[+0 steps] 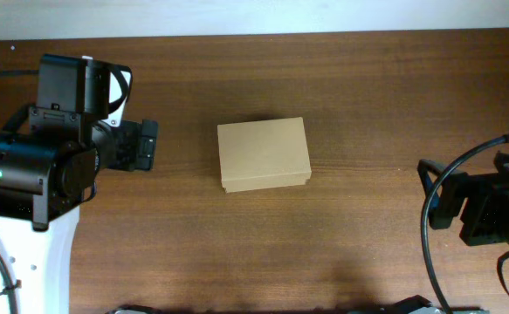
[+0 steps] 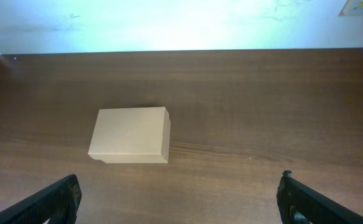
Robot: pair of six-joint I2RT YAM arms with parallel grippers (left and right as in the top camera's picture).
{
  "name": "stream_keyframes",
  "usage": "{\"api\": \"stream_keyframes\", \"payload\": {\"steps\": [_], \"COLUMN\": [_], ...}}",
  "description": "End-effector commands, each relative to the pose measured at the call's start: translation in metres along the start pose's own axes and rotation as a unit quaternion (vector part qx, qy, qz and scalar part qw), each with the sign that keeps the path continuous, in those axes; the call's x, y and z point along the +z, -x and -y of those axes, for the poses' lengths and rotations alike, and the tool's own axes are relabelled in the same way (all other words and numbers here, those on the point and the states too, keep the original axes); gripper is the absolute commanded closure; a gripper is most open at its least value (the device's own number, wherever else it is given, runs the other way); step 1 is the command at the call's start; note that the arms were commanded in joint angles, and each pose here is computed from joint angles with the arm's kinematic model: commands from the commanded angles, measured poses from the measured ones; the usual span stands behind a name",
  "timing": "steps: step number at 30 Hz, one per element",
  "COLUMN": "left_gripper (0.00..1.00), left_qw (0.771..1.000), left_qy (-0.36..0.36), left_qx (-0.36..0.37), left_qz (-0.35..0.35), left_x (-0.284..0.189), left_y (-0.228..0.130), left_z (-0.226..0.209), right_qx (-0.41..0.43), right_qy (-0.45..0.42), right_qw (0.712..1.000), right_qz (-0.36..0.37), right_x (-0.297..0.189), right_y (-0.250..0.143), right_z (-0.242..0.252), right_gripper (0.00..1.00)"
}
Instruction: Pack container
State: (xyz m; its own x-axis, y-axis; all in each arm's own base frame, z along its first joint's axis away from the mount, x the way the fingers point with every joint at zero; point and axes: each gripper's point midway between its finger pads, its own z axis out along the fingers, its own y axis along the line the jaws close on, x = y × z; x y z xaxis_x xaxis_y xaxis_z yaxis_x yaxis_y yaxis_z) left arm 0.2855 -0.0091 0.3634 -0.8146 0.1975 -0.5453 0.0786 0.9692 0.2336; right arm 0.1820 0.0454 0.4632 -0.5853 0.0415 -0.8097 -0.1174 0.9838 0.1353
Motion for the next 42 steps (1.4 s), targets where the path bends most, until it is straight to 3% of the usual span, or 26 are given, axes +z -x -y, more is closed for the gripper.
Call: {"api": "stream_keyframes", "payload": {"steps": [1, 12, 21, 25, 35, 42], "left_gripper": [0.01, 0.01, 0.01, 0.01, 0.01, 0.01], "left_qw": [1.000, 1.000, 1.000, 1.000, 1.000, 1.000], "left_qy": [0.008, 0.008, 0.008, 0.008, 0.008, 0.008], "left_qx": [-0.007, -0.007, -0.007, -0.007, -0.007, -0.007], "left_qz": [-0.001, -0.001, -0.001, -0.001, -0.001, -0.001], "left_x": [0.000, 0.000, 0.000, 0.000, 0.000, 0.000], "left_y": [-0.001, -0.001, -0.001, -0.001, -0.001, -0.001], "left_z": [-0.004, -0.004, -0.004, -0.004, -0.004, -0.004], "right_qx": [-0.001, 0.004, 0.096, 0.112, 0.112, 0.111], "right_qy": [-0.004, -0.011, -0.140, -0.169, -0.165, -0.154], "right_qw": [1.000, 1.000, 0.973, 0.961, 0.966, 0.968], "right_qz": [-0.005, 0.000, 0.154, 0.191, 0.166, 0.163], "right_x": [0.002, -0.001, -0.021, 0.011, 0.128, 0.166], "right_y": [-0.002, -0.002, -0.001, -0.044, -0.177, -0.222], "right_z": [0.001, 0.005, 0.068, 0.090, 0.115, 0.120], "right_gripper": [0.01, 0.01, 0.01, 0.01, 0.01, 0.01]}}
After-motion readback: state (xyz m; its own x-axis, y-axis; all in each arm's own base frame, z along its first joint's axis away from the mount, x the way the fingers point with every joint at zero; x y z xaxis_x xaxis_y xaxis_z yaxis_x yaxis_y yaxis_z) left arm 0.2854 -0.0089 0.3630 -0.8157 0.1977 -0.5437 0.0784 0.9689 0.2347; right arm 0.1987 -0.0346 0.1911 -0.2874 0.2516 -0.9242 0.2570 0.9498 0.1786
